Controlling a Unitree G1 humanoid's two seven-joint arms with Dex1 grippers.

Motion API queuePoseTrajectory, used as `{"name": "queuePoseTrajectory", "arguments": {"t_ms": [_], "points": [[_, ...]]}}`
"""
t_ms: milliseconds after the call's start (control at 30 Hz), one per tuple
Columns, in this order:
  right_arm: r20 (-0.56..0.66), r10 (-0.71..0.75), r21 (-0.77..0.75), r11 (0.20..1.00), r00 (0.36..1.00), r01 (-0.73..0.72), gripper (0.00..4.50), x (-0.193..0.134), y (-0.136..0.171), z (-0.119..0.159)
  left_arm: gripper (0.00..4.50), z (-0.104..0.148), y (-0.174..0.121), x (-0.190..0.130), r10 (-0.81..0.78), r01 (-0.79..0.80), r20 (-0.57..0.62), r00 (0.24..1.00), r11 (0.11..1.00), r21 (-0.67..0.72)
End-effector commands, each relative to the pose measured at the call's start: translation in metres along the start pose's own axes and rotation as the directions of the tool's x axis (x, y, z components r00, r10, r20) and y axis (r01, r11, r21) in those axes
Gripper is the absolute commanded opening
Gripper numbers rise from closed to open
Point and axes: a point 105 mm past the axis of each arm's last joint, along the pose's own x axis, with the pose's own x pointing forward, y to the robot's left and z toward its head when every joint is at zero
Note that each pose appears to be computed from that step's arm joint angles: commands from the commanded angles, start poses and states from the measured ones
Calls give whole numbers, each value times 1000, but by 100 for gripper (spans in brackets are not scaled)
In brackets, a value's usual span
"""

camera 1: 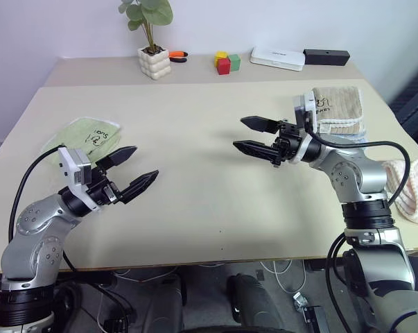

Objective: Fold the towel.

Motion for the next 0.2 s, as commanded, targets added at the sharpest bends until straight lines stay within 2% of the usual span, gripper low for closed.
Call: {"name": "queuePoseTrajectory", "arguments": {"t_ms": [33,200], "points": [[30,14,-66,998,999,-12,444,2,4,19,450,8,-4,0,-3,3,30,1000,1000,27],[38,21,-41,999,999,-20,444,6,6,12,450,4,-11,-4,-10,10,6,1000,1000,19]]}}
